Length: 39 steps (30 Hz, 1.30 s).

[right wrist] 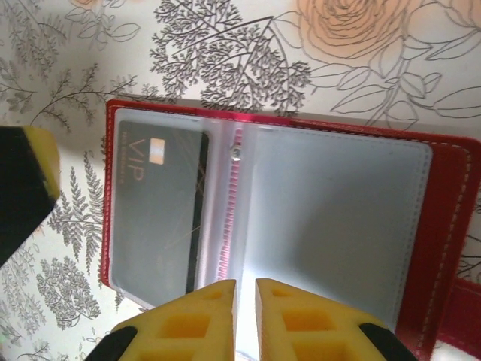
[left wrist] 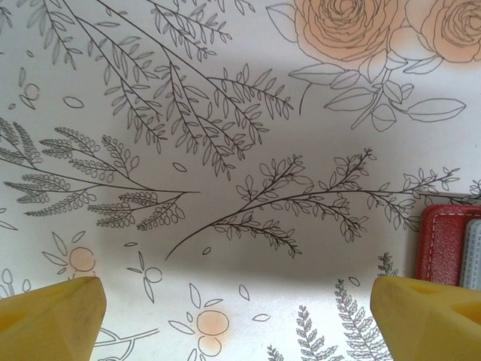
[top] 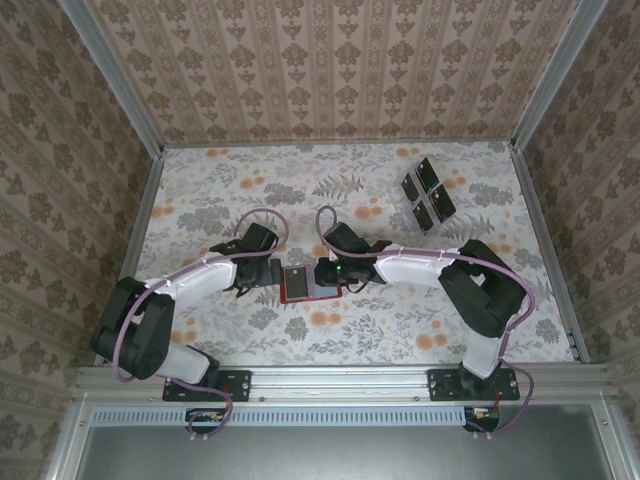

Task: Put the credit cards into the card holder
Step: Insert the credit card into the card slot.

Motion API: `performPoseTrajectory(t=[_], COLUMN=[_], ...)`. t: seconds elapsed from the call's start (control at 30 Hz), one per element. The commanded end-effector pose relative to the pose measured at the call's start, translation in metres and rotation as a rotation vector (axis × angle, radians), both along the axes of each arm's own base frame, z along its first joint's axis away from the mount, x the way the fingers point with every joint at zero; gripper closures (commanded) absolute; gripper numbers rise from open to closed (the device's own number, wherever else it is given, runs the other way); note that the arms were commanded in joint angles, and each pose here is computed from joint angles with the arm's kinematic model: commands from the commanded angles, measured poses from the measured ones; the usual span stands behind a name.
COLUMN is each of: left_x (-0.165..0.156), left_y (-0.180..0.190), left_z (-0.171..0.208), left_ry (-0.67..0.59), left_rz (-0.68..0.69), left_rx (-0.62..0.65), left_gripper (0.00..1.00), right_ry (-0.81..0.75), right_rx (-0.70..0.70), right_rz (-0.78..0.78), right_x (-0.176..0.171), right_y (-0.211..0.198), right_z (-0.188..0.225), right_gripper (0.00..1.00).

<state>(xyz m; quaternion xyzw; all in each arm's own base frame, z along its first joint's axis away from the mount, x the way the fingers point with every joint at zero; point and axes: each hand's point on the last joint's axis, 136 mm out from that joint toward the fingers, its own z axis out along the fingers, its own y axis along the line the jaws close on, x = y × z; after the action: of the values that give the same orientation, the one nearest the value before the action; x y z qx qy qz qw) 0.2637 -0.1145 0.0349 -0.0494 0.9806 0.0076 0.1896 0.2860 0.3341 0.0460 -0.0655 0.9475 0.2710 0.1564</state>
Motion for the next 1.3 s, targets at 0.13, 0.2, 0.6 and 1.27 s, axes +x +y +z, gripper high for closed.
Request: performPoseTrajectory(t=[0.13, 0.2, 0.6, 1.27], left_x=[-0.005, -0.005, -0.007, -0.003], left_y=[0.000, 0.000, 0.000, -0.002], left_z=[-0.012, -0.014, -0.020, -0.011], left_ry=[0.040, 0.041, 0.050, 0.032], left_rz=[-0.025, -0.024, -0.027, -0.044], left_rx=[0.007, 0.005, 0.000, 0.004], left_gripper=[0.00, 0.00, 0.00, 0.00], right_ry=[-0.003, 0.006, 0.041, 0.005], right_rx=[0.004, 0.002, -0.001, 0.019], right_rz=[0.017, 0.023, 0.036, 0.064], right_x=[0.001, 0.000, -0.003, -0.004], right_y=[0.017, 0.020, 0.032, 0.036], right_z=[0.007, 0.002, -0.017, 0.009], right_gripper=[0.89, 0.90, 0.93, 0.89])
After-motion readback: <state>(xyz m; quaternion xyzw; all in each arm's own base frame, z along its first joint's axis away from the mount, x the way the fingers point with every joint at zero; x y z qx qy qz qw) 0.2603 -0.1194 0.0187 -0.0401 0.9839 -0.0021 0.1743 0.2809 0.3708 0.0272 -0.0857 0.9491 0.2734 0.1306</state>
